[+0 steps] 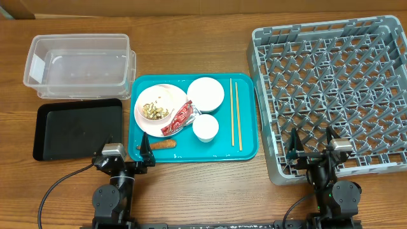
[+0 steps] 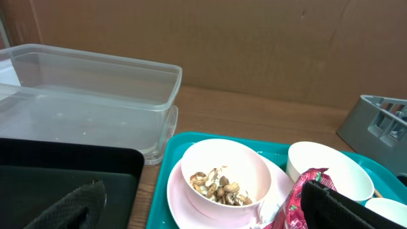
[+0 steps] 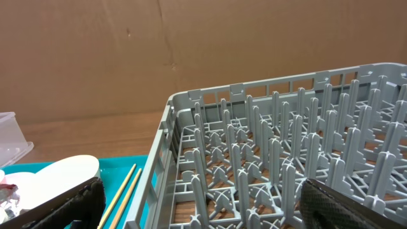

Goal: Sort waste into correct bins and load items into the dishwasher

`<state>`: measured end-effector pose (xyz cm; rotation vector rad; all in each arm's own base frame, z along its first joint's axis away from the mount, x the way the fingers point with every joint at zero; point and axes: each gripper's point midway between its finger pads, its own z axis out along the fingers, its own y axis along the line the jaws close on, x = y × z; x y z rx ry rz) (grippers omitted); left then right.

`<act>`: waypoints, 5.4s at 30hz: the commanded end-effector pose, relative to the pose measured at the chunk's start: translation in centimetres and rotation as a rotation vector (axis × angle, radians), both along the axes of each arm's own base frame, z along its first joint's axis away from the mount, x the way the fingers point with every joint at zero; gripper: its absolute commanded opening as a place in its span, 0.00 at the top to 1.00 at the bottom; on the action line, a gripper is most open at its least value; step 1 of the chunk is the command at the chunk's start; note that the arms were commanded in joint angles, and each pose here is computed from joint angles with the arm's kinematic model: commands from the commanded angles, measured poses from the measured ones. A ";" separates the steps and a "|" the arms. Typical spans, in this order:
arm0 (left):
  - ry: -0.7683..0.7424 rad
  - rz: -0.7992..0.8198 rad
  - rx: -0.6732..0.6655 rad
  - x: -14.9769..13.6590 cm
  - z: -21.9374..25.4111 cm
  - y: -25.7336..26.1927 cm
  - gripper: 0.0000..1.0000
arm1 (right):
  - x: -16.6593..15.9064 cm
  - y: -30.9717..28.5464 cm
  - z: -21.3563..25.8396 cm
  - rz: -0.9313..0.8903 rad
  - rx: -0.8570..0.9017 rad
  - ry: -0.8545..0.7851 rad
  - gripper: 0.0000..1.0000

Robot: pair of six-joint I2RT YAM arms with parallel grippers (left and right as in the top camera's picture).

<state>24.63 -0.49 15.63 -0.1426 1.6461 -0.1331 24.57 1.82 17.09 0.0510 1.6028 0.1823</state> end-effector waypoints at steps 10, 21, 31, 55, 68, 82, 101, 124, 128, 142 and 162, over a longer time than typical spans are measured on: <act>-0.008 -0.004 0.021 0.0 0.1 0.0 0.00 | 0.0 0.0 -0.2 -0.002 0.004 -0.005 0.00; -0.007 -0.004 0.021 0.0 0.1 0.0 0.00 | 0.0 0.0 -0.2 -0.002 0.004 -0.005 0.00; -0.007 -0.004 0.021 0.0 0.1 0.0 0.00 | 0.0 0.0 -0.2 -0.002 0.004 -0.005 0.00; -0.008 -0.004 0.021 0.0 0.1 0.0 0.00 | 0.0 0.0 -0.2 -0.002 0.004 -0.005 0.00; -0.008 -0.004 0.021 0.0 0.1 0.0 0.00 | 0.0 0.0 -0.1 -0.004 0.004 -0.007 0.00; 0.233 -0.013 -0.080 0.0 -0.1 -0.5 0.00 | -0.4 -0.8 3.9 -0.053 0.093 0.128 0.00; 0.945 -0.082 -0.088 1.2 4.8 -2.4 0.00 | 2.5 0.6 5.8 -0.011 0.080 0.677 0.00; 1.295 -0.278 0.085 6.9 -10.4 -10.9 0.36 | 2.0 -0.9 4.6 -0.076 0.079 0.731 0.00; 1.333 -0.271 0.093 6.7 -11.6 -10.7 0.62 | 2.2 -0.9 4.2 -0.077 0.078 0.749 0.00; 1.043 -0.115 0.090 12.4 2.7 -6.9 0.96 | 2.2 -1.3 4.1 -0.102 0.067 0.749 0.00; 0.783 0.338 -0.091 22.8 1.3 10.4 0.72 | 2.2 -1.3 4.1 -0.101 0.068 0.751 0.00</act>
